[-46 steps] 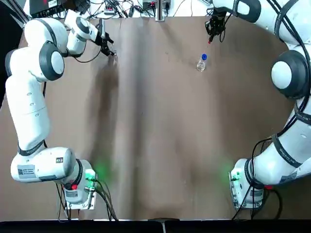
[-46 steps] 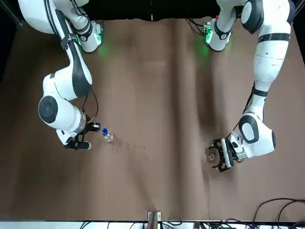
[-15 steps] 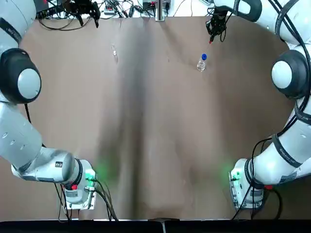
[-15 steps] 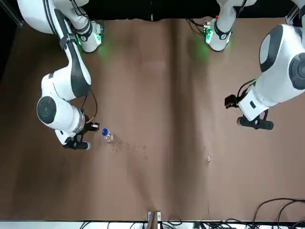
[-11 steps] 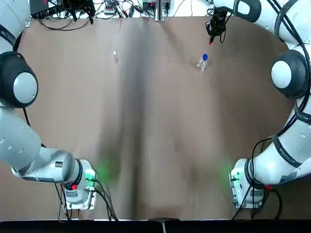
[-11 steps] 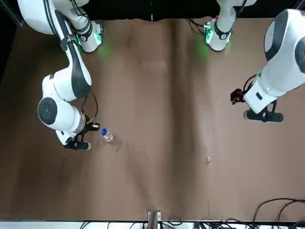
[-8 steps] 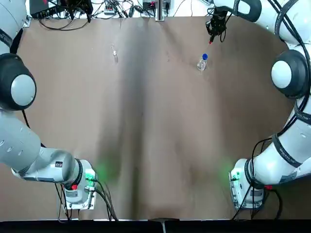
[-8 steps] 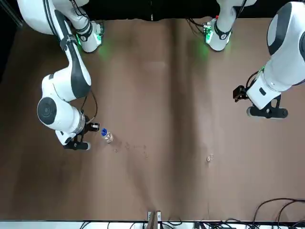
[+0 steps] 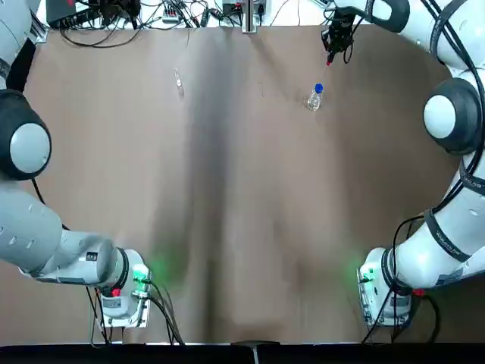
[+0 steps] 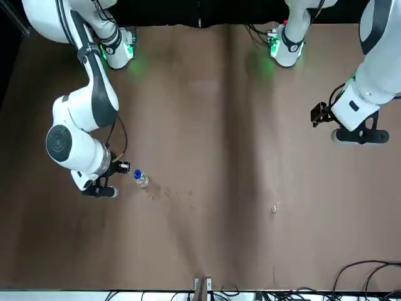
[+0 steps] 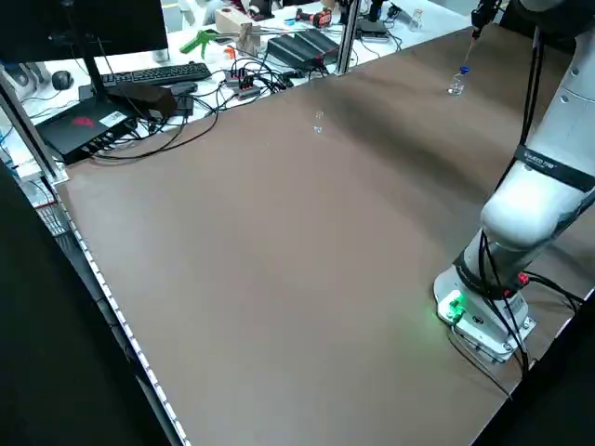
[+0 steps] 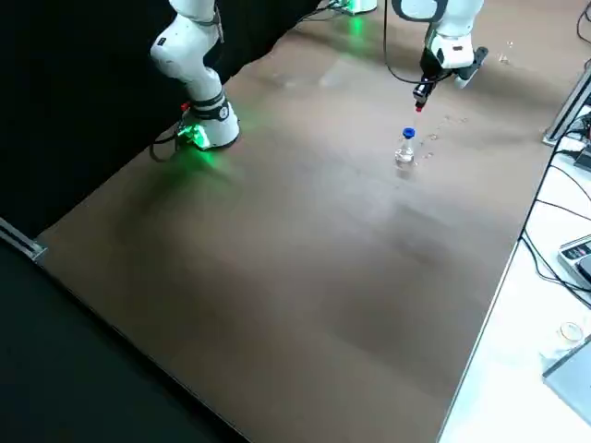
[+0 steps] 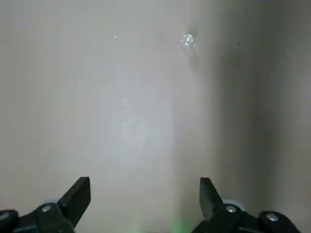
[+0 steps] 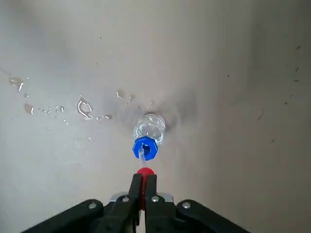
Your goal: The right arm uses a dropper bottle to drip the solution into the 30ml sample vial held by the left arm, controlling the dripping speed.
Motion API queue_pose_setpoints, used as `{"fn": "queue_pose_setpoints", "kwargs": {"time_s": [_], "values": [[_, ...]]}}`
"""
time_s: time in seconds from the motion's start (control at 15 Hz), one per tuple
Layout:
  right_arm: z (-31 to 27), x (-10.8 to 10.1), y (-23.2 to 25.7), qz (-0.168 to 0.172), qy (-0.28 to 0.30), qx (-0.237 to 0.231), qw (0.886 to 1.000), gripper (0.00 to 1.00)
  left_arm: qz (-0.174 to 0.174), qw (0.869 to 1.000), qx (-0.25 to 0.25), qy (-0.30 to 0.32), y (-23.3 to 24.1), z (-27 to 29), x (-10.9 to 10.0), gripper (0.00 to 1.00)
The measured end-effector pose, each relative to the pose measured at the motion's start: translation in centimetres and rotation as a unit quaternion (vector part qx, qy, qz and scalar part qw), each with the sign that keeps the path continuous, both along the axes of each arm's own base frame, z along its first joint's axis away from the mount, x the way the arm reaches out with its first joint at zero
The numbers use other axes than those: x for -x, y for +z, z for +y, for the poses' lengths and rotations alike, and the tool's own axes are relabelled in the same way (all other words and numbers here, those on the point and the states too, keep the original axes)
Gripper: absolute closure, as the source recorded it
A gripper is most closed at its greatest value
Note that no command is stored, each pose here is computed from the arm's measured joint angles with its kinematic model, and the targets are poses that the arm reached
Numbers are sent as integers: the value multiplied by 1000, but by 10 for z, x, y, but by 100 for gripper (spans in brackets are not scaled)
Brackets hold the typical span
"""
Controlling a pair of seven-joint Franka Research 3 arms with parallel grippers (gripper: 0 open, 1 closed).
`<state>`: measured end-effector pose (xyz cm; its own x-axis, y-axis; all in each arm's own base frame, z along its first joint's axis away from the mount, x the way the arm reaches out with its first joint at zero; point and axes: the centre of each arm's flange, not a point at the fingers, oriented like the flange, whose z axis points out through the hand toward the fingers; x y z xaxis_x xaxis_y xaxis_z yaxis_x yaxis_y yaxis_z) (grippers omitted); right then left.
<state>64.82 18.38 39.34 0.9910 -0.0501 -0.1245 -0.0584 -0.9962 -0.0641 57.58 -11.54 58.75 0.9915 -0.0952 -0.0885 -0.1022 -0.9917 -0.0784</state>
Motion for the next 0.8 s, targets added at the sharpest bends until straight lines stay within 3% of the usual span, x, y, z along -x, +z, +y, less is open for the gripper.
{"fn": "queue_pose_setpoints", "kwargs": {"time_s": [0.47, 0.8], "values": [[0, 4, -4, 16, 2, 4, 1000, 94, -40, 999, 6, 19, 19, 22, 4, 1], [1, 4, -5, 16, 2, 4, 1000, 94, -34, 999, 3, 30, 18, 35, 13, 1]]}}
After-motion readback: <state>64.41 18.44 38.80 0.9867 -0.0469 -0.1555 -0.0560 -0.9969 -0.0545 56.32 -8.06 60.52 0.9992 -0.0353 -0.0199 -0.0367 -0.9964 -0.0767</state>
